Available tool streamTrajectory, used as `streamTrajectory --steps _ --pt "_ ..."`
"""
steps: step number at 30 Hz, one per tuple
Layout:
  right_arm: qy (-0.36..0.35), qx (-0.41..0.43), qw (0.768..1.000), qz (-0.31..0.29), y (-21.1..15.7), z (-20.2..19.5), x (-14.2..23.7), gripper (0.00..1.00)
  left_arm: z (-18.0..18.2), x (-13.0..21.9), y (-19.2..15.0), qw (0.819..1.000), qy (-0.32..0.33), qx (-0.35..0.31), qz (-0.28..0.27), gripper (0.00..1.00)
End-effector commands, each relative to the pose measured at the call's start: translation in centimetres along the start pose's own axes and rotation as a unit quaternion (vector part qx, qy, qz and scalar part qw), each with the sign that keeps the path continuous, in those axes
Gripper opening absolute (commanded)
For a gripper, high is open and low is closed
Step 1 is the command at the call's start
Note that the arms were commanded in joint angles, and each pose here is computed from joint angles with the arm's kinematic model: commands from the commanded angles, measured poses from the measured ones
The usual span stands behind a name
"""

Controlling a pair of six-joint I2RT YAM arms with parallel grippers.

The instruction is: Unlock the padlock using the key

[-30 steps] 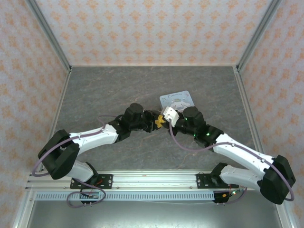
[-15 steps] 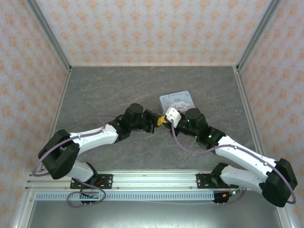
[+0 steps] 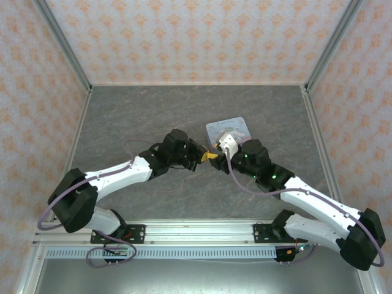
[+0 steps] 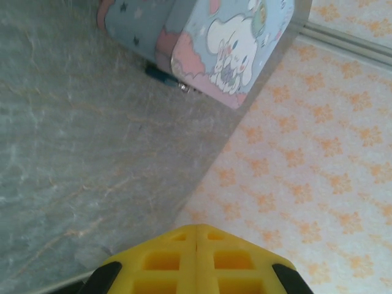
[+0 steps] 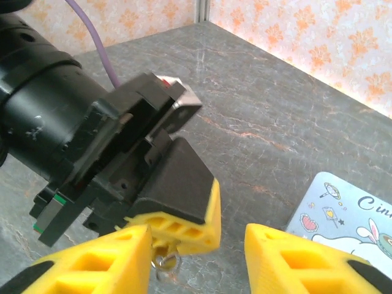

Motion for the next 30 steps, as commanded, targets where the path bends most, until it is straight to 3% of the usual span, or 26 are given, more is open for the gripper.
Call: streamTrajectory --steps 1,4,8,14,21,30 --pt "0.001 -0.101 0.995 -0.017 2.0 -0.6 1.2 0.49 -1.5 2.9 0.4 0.987 0.029 -0.131 -0.084 0.0" --pt "0.03 -0.21 0.977 -0.024 2.5 -1.6 1.5 0.56 -2.3 4.6 1.0 0.969 0.029 -0.202 -0.141 0.0" --pt "0.114 -0.364 0.923 -0.054 2.8 -2.6 1.1 0.6 -3.0 6.1 1.4 0.945 -0.013 -0.258 -0.199 0.0" --pt "0.211 -0.437 0.866 -0.12 4.1 -1.9 0.8 0.71 -4.1 7.3 1.4 0.925 -0.087 -0.284 -0.236 0.0" --pt "0.243 -0.444 0.857 -0.095 4.5 -0.1 -1.4 0.72 -4.9 7.6 1.2 0.922 -0.111 -0.285 -0.237 0.0" --pt "0.267 -0.465 0.839 -0.096 4.3 -0.2 -3.5 0.63 -5.0 7.6 1.1 0.927 -0.112 -0.274 -0.231 0.0"
Point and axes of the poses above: each hand's point on the last joint's axis, 136 mm out from that joint toward the fingers, its own x axis back along the fingers, its own z axis along the line the jaws close on, y = z × x, the point moved 9 cm from there along x, back along the fingers, and after that the axes turned 6 degrees about -x, right-handed, at the moved point
